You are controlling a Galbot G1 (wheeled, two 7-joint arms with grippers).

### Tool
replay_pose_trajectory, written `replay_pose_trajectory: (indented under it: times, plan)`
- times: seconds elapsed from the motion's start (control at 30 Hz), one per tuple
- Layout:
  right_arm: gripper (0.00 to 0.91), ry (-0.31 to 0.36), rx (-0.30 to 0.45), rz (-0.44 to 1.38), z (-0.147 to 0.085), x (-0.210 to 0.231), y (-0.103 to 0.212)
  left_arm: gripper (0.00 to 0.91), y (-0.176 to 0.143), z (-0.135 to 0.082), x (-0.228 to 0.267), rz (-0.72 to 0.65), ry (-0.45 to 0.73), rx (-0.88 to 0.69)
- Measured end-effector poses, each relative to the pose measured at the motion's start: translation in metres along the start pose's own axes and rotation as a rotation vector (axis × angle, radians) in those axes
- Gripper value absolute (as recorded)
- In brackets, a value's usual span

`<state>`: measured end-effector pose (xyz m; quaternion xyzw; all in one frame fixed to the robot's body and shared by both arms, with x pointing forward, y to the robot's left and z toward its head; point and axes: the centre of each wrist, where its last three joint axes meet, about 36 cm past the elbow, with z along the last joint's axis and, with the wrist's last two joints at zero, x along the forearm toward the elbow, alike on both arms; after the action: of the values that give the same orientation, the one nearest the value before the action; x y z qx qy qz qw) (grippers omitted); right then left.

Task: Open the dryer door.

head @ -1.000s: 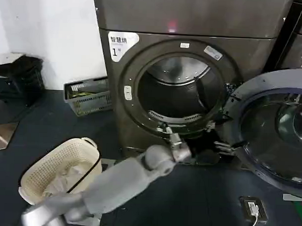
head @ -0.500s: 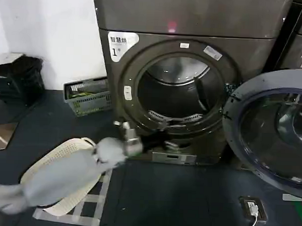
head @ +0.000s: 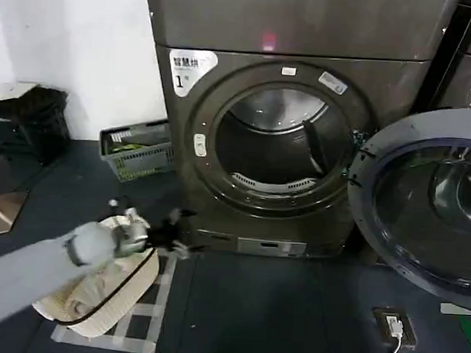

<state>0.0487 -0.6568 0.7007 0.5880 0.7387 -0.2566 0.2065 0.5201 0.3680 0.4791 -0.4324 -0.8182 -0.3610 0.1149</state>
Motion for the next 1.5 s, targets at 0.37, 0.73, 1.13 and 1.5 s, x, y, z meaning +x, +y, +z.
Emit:
replay_pose_trajectory:
  times: [0.37,0.73,1.13,1.5]
  plan:
    - [0.907,-0.002,0.001,0.008,-0.001,-0.003,-0.001,0.907,0.017,0.053,0.065,-0.030,0.319,0.007]
    - [0.907,-0.011,-0.004,0.002,-0.006,-0.004,0.004,0.907,0.014,0.084,0.110,0.005,0.480,0.011]
    - [0.907,-0.004,-0.012,-0.005,0.000,-0.005,0.008,0.907,0.010,0.106,0.147,0.006,0.582,0.024]
    - [0.907,-0.011,-0.009,-0.010,-0.003,-0.006,0.008,0.907,0.012,0.114,0.159,0.027,0.635,0.024]
